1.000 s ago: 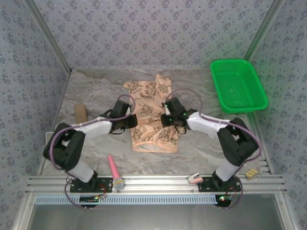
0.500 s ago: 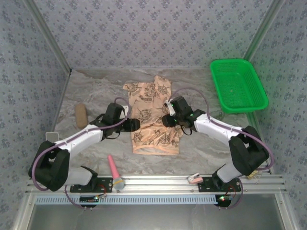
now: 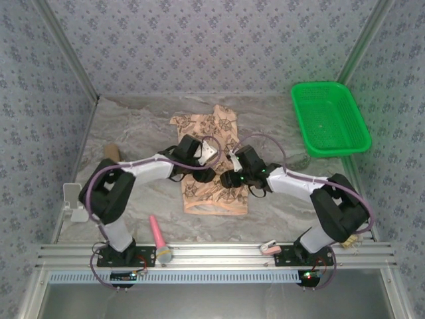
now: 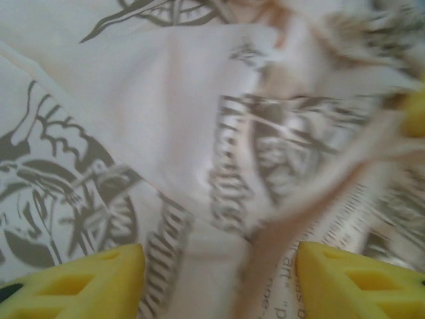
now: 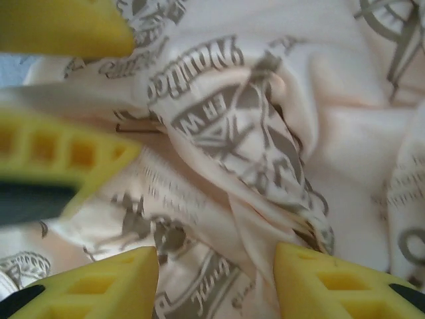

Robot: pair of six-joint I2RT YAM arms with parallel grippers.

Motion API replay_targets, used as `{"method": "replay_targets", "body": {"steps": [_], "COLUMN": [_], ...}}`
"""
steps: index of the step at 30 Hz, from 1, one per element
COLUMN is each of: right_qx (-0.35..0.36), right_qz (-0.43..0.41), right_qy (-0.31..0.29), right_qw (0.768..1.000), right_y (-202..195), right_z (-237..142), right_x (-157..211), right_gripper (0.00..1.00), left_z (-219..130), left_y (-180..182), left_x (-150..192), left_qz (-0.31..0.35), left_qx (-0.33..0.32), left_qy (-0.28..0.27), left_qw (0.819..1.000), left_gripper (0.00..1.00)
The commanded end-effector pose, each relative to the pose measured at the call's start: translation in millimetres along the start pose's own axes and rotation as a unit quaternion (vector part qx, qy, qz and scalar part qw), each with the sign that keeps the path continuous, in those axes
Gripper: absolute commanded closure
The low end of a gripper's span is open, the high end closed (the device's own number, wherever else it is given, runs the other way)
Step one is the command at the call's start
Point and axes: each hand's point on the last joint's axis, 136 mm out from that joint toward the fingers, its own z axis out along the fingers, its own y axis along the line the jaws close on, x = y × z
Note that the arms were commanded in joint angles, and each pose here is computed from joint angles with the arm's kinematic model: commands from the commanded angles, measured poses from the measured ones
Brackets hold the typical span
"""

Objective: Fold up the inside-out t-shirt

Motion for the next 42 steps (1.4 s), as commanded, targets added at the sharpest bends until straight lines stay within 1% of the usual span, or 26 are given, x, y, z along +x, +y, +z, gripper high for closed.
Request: {"method": "replay_targets", "body": {"steps": [1, 3, 5, 6, 9, 12, 13, 14, 15, 17, 20, 24, 28, 29, 31, 32, 33, 34, 35, 36, 37, 38, 39, 40, 41, 42], "right_qx": [-0.043, -0.071, -0.080, -0.079, -0.086, -0.099, -0.100, -0.105, -0.092, -0.060, -0.031, -0.003, 0.074, 0.114, 0.225, 0.271, 0.286, 0.283, 0.263, 0.225, 0.198, 0.150, 0.101, 0.060, 0.003, -0.045], "right_qz": [-0.011, -0.046, -0.086, -0.103, -0.137, -0.165, -0.174, -0.200, -0.227, -0.260, -0.256, -0.252, -0.204, -0.188, -0.146, -0.129, -0.117, -0.107, -0.101, -0.105, -0.107, -0.122, -0.149, -0.171, -0.196, -0.214], "right_qy": [-0.037, -0.027, -0.029, -0.038, -0.077, -0.115, -0.124, -0.139, -0.160, -0.199, -0.202, -0.200, -0.199, -0.202, -0.199, -0.190, -0.186, -0.187, -0.189, -0.187, -0.183, -0.179, -0.175, -0.173, -0.166, -0.153], "right_qw": [0.998, 0.996, 0.993, 0.991, 0.984, 0.975, 0.972, 0.964, 0.956, 0.943, 0.945, 0.947, 0.956, 0.954, 0.943, 0.935, 0.933, 0.935, 0.941, 0.950, 0.957, 0.965, 0.968, 0.968, 0.966, 0.964], "right_y": [16, 32, 44, 48, 53, 61, 63, 69, 71, 69, 59, 54, 25, 15, -12, -26, -34, -37, -35, -27, -22, -9, 4, 15, 29, 40], "right_z": [-15, -16, -17, -19, -22, -21, -19, -18, -15, -12, -2, 10, 23, 24, 19, 16, 17, 18, 20, 24, 25, 26, 24, 22, 18, 12], "right_x": [-13, -7, -4, -5, -14, -27, -29, -33, -35, -41, -47, -44, -48, -52, -55, -54, -53, -52, -52, -51, -50, -48, -45, -42, -35, -28], "right_gripper": [0.49, 0.49, 0.49, 0.49, 0.49, 0.49, 0.48, 0.48, 0.49, 0.48, 0.47, 0.47, 0.48, 0.48, 0.49, 0.54, 0.70, 0.81, 0.87, 0.92, 0.93, 0.94, 0.95, 0.97, 0.97, 0.98], "left_z": [8, 2, -9, -16, -36, -52, -55, -58, -61, -66, -77, -92, -101, -100, -101, -101, -100, -99, -97, -96, -96, -95, -94, -94, -93, -90], "left_y": [16, 13, 2, -4, -26, -37, -39, -41, -43, -43, -45, -55, -59, -57, -57, -59, -59, -59, -57, -55, -52, -49, -45, -42, -37, -31], "left_x": [2, -4, -11, -16, -30, -36, -38, -39, -39, -43, -50, -59, -63, -62, -58, -57, -54, -52, -48, -44, -41, -37, -35, -31, -28, -24], "left_qz": [0.013, -0.019, -0.031, -0.038, -0.055, -0.092, -0.106, -0.121, -0.138, -0.170, -0.199, -0.207, -0.220, -0.230, -0.236, -0.232, -0.232, -0.232, -0.233, -0.235, -0.237, -0.239, -0.240, -0.238, -0.232, -0.228], "left_qx": [-0.032, -0.022, 0.001, 0.014, 0.073, 0.118, 0.133, 0.149, 0.172, 0.201, 0.234, 0.263, 0.275, 0.266, 0.264, 0.268, 0.267, 0.267, 0.262, 0.257, 0.254, 0.250, 0.243, 0.238, 0.230, 0.216], "left_qy": [0.030, 0.046, 0.053, 0.048, 0.018, 0.002, -0.002, -0.007, -0.011, -0.023, -0.034, -0.045, -0.049, -0.043, -0.035, -0.034, -0.031, -0.027, -0.021, -0.015, -0.012, -0.010, -0.009, -0.008, -0.008, -0.009], "left_qw": [0.999, 0.999, 0.998, 0.998, 0.996, 0.989, 0.986, 0.981, 0.975, 0.964, 0.951, 0.941, 0.935, 0.935, 0.935, 0.934, 0.935, 0.935, 0.937, 0.937, 0.937, 0.938, 0.940, 0.942, 0.945, 0.949], "left_gripper": [0.52, 0.73, 0.84, 0.87, 0.87, 0.87, 0.89, 0.94, 0.99, 1.00, 1.00, 1.00, 1.00, 1.00, 1.00, 1.00, 1.00, 1.00, 1.00, 1.00, 1.00, 1.00, 1.00, 0.99, 0.97, 0.93]}}
